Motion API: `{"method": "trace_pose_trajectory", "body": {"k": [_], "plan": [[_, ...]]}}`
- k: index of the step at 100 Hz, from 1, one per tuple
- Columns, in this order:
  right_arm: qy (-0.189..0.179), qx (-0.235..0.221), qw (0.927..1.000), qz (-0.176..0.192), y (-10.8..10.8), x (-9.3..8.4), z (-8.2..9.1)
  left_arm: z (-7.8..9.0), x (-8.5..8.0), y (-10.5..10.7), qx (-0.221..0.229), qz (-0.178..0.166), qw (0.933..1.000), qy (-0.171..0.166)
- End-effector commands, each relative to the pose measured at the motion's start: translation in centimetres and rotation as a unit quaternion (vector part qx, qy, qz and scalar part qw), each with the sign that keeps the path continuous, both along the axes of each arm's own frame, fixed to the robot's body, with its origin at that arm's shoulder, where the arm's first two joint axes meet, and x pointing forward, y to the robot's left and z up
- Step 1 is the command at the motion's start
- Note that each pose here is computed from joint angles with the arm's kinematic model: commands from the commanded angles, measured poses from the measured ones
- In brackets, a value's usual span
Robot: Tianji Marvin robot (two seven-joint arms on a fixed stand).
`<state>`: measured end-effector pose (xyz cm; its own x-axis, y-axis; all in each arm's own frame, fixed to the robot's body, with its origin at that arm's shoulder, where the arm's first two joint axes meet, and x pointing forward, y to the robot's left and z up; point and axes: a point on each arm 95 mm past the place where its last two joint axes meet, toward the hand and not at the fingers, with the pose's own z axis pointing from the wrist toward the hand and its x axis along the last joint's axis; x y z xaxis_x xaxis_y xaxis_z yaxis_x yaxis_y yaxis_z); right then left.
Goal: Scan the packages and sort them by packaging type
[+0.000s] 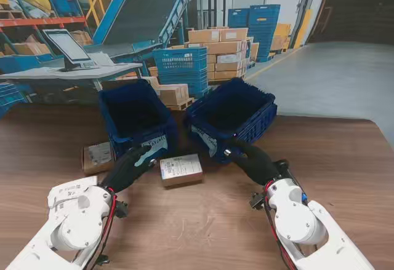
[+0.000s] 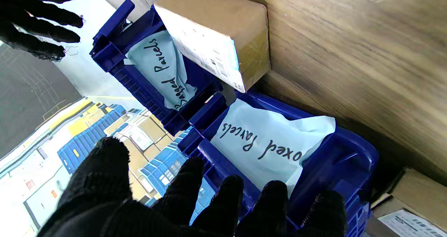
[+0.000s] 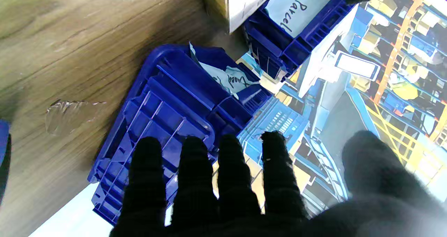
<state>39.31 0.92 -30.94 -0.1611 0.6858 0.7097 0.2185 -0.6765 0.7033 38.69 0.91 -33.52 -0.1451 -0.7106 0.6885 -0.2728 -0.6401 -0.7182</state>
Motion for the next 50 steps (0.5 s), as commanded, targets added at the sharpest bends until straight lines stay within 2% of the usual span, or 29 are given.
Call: {"method": "trace_pose_trajectory", "body": {"k": [1,50], "plan": [[0.008,0.001,0.9999,0.008,0.41,-0.35,-0.2,-0.02,-0.23,-0.41,0.001,-0.009,0.9999,0.007],[0.011,0.001,0.9999,0.007,0.36,-0.55,-0.12,0.11,-0.24,-0.52,0.003,-0.01,0.9999,0.007]]}}
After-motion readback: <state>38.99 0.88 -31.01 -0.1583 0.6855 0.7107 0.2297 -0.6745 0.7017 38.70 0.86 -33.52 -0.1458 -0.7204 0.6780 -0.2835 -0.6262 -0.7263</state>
